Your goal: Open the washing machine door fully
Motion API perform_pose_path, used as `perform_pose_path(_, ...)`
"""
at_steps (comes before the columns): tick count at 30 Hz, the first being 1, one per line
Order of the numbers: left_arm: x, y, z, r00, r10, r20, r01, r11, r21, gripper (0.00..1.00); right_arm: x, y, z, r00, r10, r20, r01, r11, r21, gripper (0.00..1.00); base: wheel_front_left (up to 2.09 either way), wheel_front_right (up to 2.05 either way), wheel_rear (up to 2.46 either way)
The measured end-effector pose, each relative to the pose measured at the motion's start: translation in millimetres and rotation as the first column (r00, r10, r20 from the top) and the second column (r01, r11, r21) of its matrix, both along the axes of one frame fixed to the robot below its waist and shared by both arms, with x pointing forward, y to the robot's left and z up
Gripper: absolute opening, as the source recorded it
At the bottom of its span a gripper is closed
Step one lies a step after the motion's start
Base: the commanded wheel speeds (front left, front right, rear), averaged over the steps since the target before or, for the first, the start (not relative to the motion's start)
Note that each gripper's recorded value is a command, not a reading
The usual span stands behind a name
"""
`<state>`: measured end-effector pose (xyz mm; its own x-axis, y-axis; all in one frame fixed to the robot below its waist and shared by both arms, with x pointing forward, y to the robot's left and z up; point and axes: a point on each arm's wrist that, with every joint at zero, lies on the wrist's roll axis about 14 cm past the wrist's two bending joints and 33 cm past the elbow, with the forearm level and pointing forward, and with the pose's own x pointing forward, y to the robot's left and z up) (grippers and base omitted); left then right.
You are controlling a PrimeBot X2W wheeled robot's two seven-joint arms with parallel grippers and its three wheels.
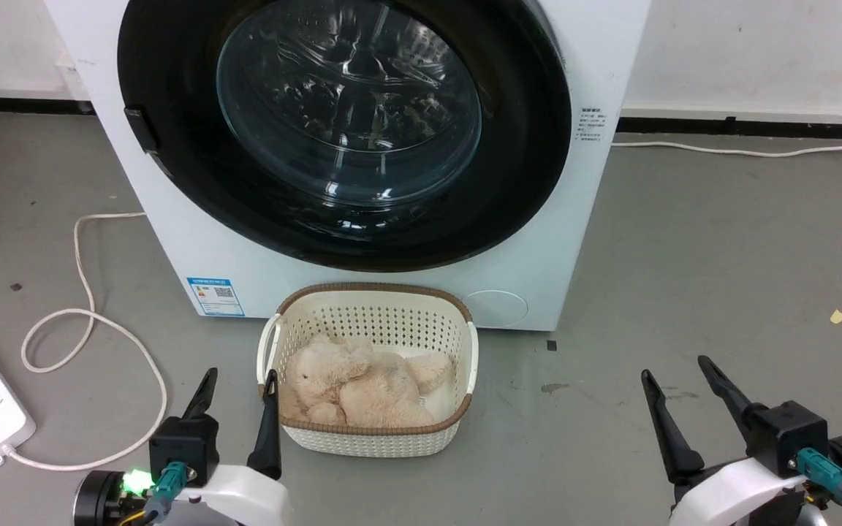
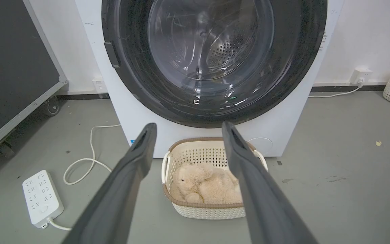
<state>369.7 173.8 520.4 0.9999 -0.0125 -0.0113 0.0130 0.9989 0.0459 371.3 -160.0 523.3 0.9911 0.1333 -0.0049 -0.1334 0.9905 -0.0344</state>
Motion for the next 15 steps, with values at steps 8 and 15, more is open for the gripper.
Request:
perform_pose_path(8, 0.7, -0.6, -1.8, 1.000, 0.000, 0.005, 0.000, 1.000, 0.000, 1.00, 4.5, 3.9, -2.8, 1.000, 0.016, 0.002, -0.016, 1.000, -0.003, 1.00, 0.00, 0.00, 0.00)
perform_pose_path(15, 1.1, -0.2, -4.5, 1.000, 0.005, 0.003, -0.005, 1.000, -0.001, 1.00, 18.4, 6.6, 7.0, 0.998, 0.048, 0.035, -0.047, 0.999, -0.014, 1.00, 0.00, 0.00, 0.00)
